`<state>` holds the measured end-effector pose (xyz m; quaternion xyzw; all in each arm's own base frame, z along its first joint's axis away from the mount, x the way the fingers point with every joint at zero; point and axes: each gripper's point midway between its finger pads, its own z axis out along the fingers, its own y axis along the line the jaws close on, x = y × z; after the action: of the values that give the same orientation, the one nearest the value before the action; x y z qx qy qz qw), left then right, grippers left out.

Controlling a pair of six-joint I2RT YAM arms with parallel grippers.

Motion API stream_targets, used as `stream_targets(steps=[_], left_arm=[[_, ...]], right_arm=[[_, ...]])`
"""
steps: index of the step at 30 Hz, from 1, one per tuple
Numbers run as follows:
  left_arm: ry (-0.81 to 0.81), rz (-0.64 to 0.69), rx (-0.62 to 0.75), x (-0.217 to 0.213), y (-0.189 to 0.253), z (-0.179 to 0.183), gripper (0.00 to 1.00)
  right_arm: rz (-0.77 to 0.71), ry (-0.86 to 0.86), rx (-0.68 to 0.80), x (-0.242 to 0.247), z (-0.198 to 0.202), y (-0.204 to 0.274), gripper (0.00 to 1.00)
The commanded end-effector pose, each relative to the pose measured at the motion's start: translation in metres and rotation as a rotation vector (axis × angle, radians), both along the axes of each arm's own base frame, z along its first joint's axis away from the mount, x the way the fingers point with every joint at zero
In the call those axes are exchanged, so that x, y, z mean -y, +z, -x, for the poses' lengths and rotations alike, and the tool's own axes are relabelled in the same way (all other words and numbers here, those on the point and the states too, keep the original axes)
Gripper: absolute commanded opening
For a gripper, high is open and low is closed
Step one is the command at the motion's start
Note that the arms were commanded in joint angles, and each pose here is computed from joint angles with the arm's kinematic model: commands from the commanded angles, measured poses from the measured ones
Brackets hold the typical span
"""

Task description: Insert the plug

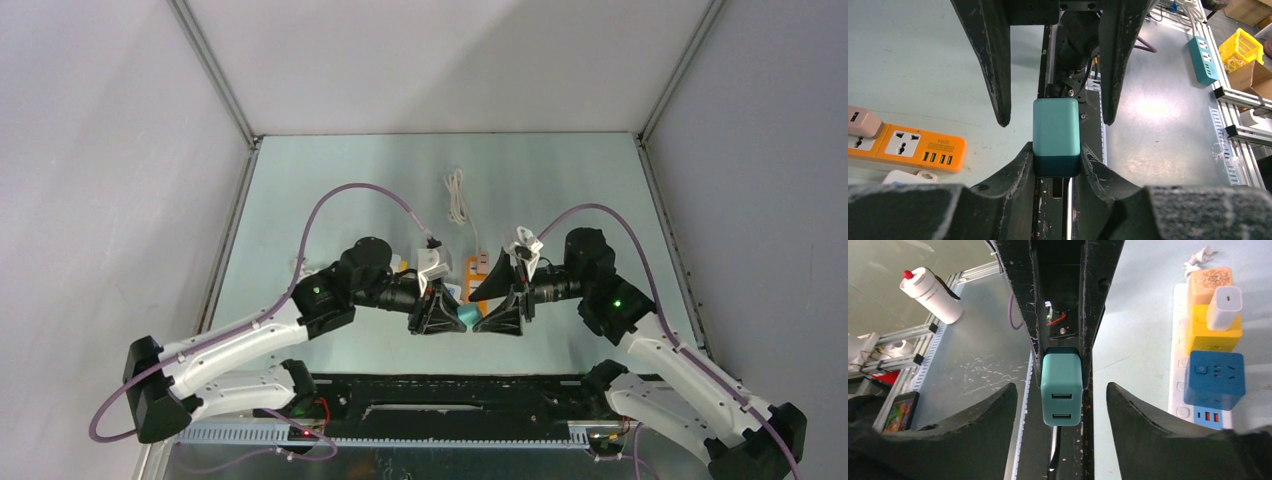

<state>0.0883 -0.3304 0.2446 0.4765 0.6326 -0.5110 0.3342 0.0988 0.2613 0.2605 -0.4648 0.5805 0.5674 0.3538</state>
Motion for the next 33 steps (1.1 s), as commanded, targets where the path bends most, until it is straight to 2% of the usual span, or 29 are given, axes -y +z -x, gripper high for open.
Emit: stream_targets(steps=[1, 5, 11, 12, 16, 18, 20, 23, 26, 28, 33], left_arm=[[-0.006, 0.07, 0.067, 0.002, 0.022, 0.0, 0.0], [-0.003, 0.073, 0.065, 0.003, 0.023, -0.001, 0.0], [0.023, 0.059, 0.067, 0.002, 0.019, -0.005, 0.01], [0.037, 0.055, 0.068, 0.001, 0.018, -0.007, 0.06], [0.137, 0.041, 0.084, -0.003, 0.013, -0.023, 0.56], [0.214, 0.044, 0.098, -0.007, 0.011, -0.033, 0.72], [0.301, 0.052, 0.102, -0.013, 0.009, -0.045, 0.84], [0.377, 0.052, 0.087, -0.017, 0.002, -0.054, 0.89], [0.416, 0.061, 0.044, -0.015, -0.006, -0.059, 0.9], [0.423, 0.058, -0.002, -0.01, -0.015, -0.06, 0.89], [0.441, 0.02, -0.157, 0.007, -0.05, -0.061, 0.87]], right_arm=[[-0.034, 0.022, 0.038, -0.007, 0.0, 0.017, 0.62], [-0.025, 0.042, 0.022, -0.012, 0.001, 0.013, 0.51], [-0.021, 0.032, 0.019, -0.013, 0.0, 0.012, 0.05], [-0.02, 0.023, 0.021, -0.013, -0.001, 0.013, 0.0], [-0.001, -0.057, 0.029, -0.01, -0.01, 0.01, 0.0], [0.025, -0.164, 0.04, -0.006, -0.024, 0.007, 0.0], [0.067, -0.352, 0.029, 0.004, -0.048, 0.002, 0.0], [0.138, -0.707, -0.004, 0.036, -0.09, -0.009, 0.0], [0.203, -0.938, -0.064, 0.068, -0.111, -0.021, 0.0], [0.253, -1.038, -0.122, 0.086, -0.118, -0.03, 0.0], [0.348, -1.138, -0.225, 0.111, -0.124, -0.054, 0.0]])
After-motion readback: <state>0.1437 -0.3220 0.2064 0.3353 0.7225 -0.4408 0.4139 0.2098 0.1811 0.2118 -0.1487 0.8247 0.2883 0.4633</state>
